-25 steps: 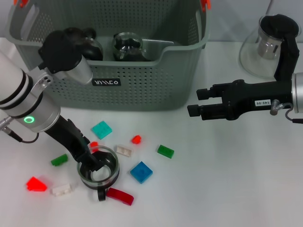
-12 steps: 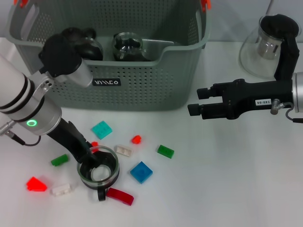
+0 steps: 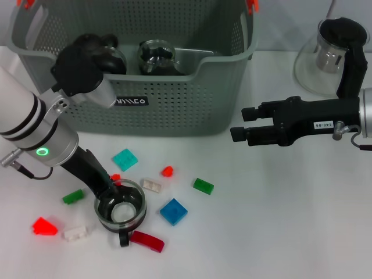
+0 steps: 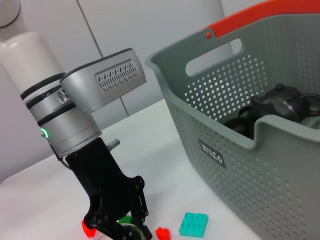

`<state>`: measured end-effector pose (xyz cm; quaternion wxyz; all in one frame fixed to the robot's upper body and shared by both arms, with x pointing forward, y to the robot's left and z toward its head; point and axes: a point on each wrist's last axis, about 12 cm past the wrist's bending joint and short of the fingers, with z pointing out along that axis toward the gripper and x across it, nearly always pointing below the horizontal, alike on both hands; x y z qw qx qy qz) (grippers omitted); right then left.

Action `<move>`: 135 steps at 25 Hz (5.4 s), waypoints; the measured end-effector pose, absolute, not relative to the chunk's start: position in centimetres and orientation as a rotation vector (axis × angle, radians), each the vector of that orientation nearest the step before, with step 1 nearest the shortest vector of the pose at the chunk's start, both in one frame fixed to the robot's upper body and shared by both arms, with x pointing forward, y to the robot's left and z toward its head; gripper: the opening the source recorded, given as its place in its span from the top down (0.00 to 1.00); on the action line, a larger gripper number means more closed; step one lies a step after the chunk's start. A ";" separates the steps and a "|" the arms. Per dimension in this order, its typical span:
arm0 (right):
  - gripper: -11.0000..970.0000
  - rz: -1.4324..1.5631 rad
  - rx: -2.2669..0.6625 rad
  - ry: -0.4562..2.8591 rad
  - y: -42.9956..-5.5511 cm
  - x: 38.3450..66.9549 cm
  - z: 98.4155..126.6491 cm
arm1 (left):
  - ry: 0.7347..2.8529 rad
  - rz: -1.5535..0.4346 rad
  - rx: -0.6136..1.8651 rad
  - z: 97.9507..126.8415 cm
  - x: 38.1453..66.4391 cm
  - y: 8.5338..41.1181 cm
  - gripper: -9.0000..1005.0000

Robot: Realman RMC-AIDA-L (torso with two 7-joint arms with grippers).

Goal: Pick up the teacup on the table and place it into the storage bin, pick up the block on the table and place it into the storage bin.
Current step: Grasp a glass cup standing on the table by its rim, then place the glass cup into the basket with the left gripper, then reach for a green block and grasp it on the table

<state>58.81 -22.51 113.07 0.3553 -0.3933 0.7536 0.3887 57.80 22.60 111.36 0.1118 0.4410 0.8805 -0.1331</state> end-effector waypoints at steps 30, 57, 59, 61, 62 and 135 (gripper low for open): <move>0.27 1.009 -0.998 1.945 -22.9 58.6 113.1 | 2.401 -0.664 1.090 120.4 58.4 26.5 0.94; 0.27 1.045 -0.980 1.965 -22.9 58.4 112.9 | 2.121 -0.108 0.781 124.1 70.7 23.0 0.94; 0.27 1.041 -0.977 1.967 -23.0 58.4 112.9 | 2.134 -0.044 0.788 123.3 71.1 23.0 0.95; 0.27 1.035 -0.970 1.969 -23.1 58.5 112.9 | 2.136 0.011 0.791 122.5 71.4 22.9 0.95; 0.27 1.035 -0.968 1.969 -23.2 58.5 112.9 | 2.136 0.031 0.791 122.1 71.5 22.9 0.95; 0.27 1.060 -1.049 1.936 -23.8 57.9 113.5 | 1.839 -0.686 1.055 128.0 57.8 24.2 0.21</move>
